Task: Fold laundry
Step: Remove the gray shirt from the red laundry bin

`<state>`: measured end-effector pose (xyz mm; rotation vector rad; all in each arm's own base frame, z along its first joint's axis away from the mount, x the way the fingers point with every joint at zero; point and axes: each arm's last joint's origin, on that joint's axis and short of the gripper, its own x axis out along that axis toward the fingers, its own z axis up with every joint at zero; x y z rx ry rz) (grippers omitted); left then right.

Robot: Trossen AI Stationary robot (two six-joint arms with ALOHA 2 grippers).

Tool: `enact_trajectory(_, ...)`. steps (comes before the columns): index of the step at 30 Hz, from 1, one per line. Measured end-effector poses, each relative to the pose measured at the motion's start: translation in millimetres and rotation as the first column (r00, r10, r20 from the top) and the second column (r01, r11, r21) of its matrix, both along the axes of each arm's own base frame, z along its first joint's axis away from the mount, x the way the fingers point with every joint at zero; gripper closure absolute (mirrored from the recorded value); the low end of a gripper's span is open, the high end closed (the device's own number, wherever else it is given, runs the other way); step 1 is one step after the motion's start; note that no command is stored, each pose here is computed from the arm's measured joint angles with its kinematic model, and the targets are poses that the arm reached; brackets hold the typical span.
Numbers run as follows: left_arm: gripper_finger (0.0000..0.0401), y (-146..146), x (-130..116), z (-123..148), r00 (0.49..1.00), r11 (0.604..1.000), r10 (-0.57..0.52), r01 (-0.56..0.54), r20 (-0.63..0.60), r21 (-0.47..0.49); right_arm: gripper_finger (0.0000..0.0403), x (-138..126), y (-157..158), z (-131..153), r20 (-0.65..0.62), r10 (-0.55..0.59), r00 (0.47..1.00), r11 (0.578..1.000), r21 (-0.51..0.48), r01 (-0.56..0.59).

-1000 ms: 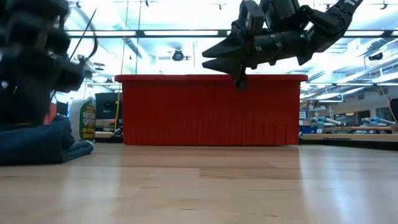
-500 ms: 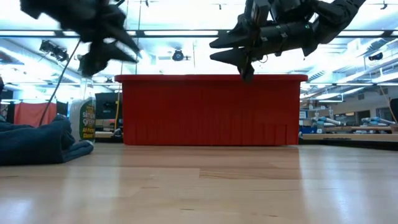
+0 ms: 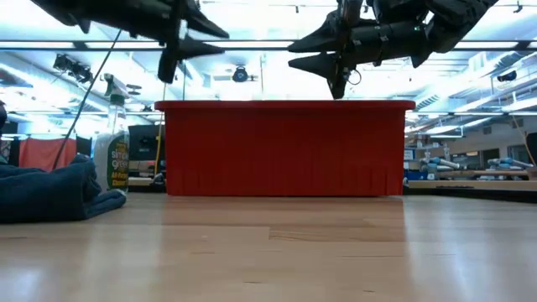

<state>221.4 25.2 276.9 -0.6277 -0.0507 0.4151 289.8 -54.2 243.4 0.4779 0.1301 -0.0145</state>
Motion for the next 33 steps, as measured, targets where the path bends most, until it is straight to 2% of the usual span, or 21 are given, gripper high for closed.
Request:
enact_trajectory(4,0.0246,14.4,3.7,-6.5,0.999,0.998,0.036,-0.036,-0.012,-0.05,0.0268,0.7,-0.7,1.2,0.018,-0.018,1.0,1.0,-0.011,0.019)
enact_trajectory(10,0.02,40.0,-0.4,-6.6,0.989,0.988,0.145,-0.146,-0.017,-0.054,0.0268,-0.2,-8.8,3.8,0.042,-0.159,0.986,0.982,-0.094,0.163)
enact_trajectory(16,0.017,71.6,-8.4,14.4,0.979,0.978,0.204,-0.204,0.008,0.038,0.0268,-0.3,-38.3,17.2,-0.02,-0.309,0.951,0.942,-0.146,0.303)
enact_trajectory(19,0.0168,83.3,-13.3,21.5,0.968,0.959,0.25,-0.246,-0.013,0.141,0.0268,-1.6,-60.6,32.1,-0.069,-0.394,0.917,0.907,-0.192,0.375)
enact_trajectory(22,0.0168,94.4,-19.1,24.4,0.954,0.929,0.296,-0.275,-0.054,0.248,0.0268,-1.3,-88.2,48.0,-0.113,-0.488,0.865,0.859,-0.237,0.454)
enact_trajectory(25,0.0168,108.0,-27.2,27.5,0.94,0.917,0.337,-0.314,-0.055,0.246,0.0268,3.3,-122.0,54.8,-0.219,-0.567,0.794,0.821,-0.234,0.521)
enact_trajectory(27,0.0168,120.1,-28.8,27.5,0.951,0.932,0.301,-0.278,-0.071,0.234,0.0268,10.1,-143.8,54.1,-0.299,-0.569,0.766,0.822,-0.227,0.522)
enact_trajectory(30,0.0168,139.0,-29.8,22.8,0.975,0.967,0.196,-0.175,-0.104,0.184,0.0265,26.3,-170.6,48.2,-0.367,-0.514,0.775,0.857,-0.259,0.446)
enact_trajectory(33,0.0168,156.8,-28.7,23.6,0.987,0.98,0.123,-0.104,-0.106,0.172,0.0253,38.5,-195.4,40.5,-0.422,-0.498,0.757,0.867,-0.25,0.431)
